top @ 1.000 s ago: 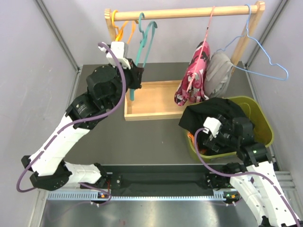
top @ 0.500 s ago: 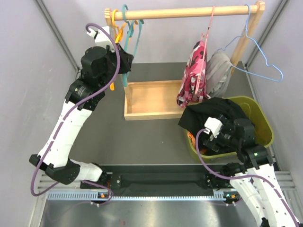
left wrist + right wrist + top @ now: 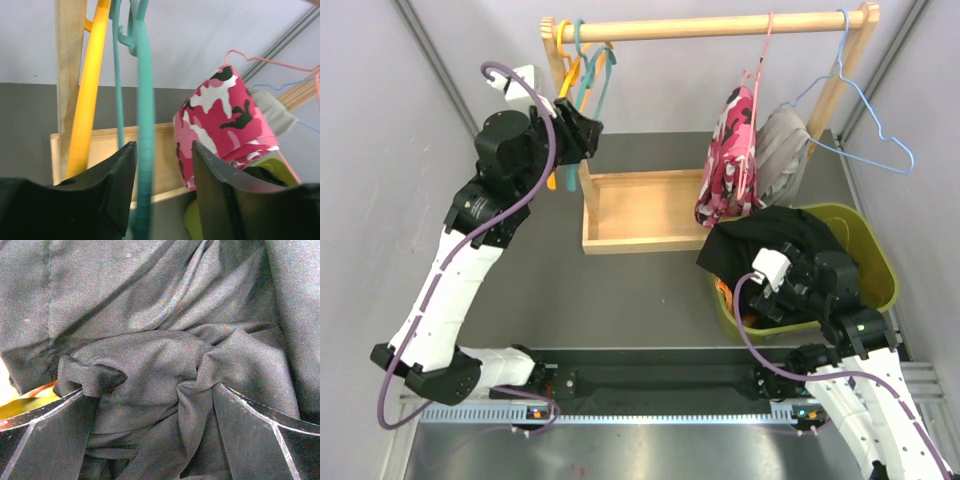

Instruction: Remove the trousers from the hanger

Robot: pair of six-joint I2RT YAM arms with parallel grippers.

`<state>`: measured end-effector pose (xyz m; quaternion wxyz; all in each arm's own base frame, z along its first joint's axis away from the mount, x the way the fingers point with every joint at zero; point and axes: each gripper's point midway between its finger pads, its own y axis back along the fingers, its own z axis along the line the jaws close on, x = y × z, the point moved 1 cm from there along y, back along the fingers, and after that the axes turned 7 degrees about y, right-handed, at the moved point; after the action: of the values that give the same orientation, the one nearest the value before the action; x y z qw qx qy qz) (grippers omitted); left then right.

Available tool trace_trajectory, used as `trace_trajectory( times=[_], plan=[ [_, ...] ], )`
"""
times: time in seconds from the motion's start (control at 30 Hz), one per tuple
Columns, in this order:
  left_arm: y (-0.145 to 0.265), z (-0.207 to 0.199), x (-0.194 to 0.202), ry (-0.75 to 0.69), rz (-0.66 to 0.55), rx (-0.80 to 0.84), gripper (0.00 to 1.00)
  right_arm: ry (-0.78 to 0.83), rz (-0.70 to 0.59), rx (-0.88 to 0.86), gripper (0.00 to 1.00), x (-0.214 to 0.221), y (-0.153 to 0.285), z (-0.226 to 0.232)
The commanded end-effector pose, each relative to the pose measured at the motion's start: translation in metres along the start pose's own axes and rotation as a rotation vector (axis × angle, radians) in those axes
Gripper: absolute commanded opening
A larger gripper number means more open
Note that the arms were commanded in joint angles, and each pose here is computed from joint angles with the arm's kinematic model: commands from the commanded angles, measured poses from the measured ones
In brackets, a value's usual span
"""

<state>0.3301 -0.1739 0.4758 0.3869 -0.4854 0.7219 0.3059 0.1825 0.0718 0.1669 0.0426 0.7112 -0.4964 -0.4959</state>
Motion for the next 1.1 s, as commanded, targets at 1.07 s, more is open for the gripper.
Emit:
trace_trajectory(
  times=[1.07],
  plan=[
    [0.117,-0.062,-0.013,0.06,0.051,0.423,0.93,-0.039,0.008,0.062,0.98,0.005,0.0,-0.017]
  ],
)
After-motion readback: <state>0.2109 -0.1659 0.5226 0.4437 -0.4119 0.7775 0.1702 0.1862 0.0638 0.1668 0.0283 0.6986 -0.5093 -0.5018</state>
